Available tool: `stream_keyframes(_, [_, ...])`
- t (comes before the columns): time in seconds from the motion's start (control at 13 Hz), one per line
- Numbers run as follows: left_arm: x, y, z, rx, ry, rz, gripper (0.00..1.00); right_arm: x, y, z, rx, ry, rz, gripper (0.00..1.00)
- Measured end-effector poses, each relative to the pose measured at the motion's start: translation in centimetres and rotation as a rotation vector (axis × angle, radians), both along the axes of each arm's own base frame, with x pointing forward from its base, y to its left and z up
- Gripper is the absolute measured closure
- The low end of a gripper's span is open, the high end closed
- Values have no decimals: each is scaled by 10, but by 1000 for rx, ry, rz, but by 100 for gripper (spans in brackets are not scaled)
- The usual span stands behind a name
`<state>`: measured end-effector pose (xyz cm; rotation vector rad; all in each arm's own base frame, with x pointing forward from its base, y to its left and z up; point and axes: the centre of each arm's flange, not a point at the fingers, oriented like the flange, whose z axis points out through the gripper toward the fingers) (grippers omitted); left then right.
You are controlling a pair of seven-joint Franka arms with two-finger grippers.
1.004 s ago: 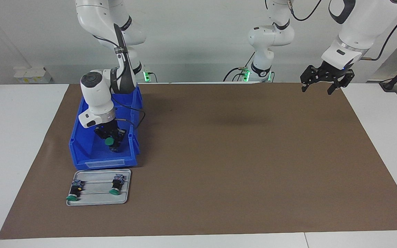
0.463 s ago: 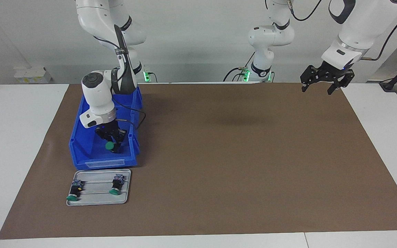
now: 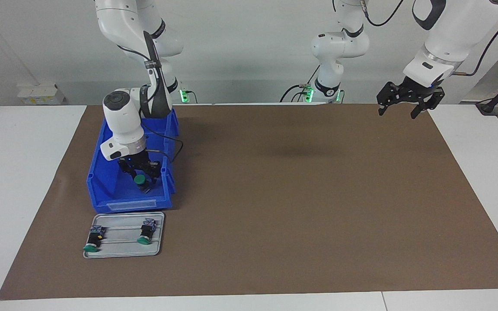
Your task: Place and press button with both arms
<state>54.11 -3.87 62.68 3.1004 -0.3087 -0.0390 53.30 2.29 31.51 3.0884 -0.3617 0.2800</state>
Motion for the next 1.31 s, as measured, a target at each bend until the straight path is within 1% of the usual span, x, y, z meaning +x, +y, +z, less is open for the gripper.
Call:
stream_keyframes(0.23, [0, 0, 0, 0, 0, 0, 0, -3, -1, 15, -2, 30, -5, 9])
stream_keyframes(0.46, [0, 0, 0, 0, 0, 0, 0, -10, -5, 50, -6, 77, -12, 9])
stream_keyframes(0.69, [0, 0, 0, 0, 0, 0, 0, -17, -8, 103, -13, 136, 0, 9])
stream_keyframes(0.85, [0, 0, 0, 0, 0, 0, 0, -15, -9, 146, -19, 168, 13, 9])
stream_keyframes(1.16, [0, 0, 0, 0, 0, 0, 0, -5, -10, 216, -28, 185, 63, 8])
stream_keyframes(1.31, [0, 0, 0, 0, 0, 0, 0, 1, -10, 247, -23, 203, 69, 8])
